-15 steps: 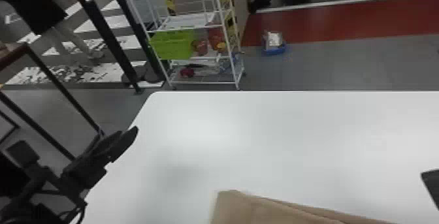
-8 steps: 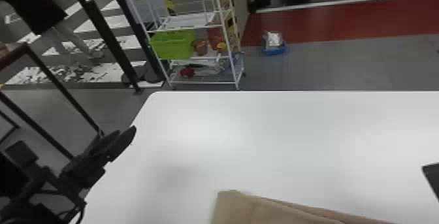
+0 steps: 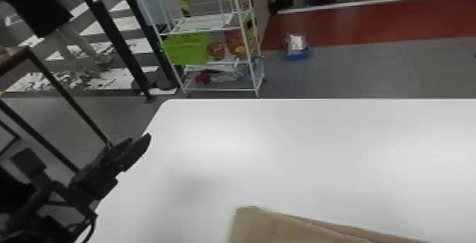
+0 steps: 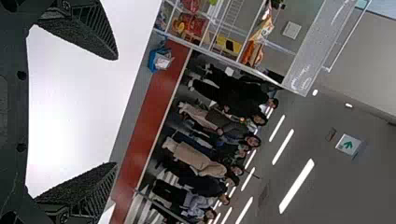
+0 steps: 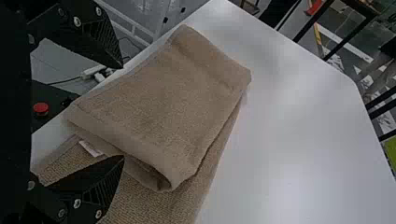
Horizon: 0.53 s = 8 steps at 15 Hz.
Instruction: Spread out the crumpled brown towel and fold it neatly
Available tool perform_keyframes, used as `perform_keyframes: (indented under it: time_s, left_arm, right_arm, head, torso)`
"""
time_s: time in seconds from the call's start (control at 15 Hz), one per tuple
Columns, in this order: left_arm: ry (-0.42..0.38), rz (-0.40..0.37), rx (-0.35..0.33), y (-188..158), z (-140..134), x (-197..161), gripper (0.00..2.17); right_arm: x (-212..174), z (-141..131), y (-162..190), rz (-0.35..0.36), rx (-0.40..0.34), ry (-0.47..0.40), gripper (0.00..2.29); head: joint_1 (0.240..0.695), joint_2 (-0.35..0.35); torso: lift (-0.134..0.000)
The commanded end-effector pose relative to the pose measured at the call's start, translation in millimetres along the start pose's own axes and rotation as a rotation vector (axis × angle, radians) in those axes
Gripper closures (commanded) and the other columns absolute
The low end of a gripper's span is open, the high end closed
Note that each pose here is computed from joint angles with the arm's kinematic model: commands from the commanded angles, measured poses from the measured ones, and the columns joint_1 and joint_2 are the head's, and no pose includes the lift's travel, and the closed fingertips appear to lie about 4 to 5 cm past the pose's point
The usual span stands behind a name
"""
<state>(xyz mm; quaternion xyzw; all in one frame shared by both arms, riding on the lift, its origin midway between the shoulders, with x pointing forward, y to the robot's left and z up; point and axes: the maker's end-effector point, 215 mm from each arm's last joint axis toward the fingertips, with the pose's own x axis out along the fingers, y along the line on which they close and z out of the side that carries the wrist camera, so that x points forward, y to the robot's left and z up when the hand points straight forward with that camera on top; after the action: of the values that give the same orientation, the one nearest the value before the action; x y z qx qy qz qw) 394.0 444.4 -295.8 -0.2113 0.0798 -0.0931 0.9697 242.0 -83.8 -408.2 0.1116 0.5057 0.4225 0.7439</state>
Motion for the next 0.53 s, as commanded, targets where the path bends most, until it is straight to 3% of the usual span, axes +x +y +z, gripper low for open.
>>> perform_keyframes:
  time_s: [0.0,0.47]
  left_arm:
    - [0.005,-0.002,0.002,-1,-2,2,0.08]
    - [0.003,0.004,0.008,7,0,1,0.08]
  right_arm:
    - [-1,-5,-7,-0.014,0.008,0.018,0.22]
    - [27,-16,-10,-0.016,0.011,0.086,0.28]
  head:
    - [0.695,0.35]
    - [0.695,0.35]
  torso:
    - [-0.122]
    - [-0.122]
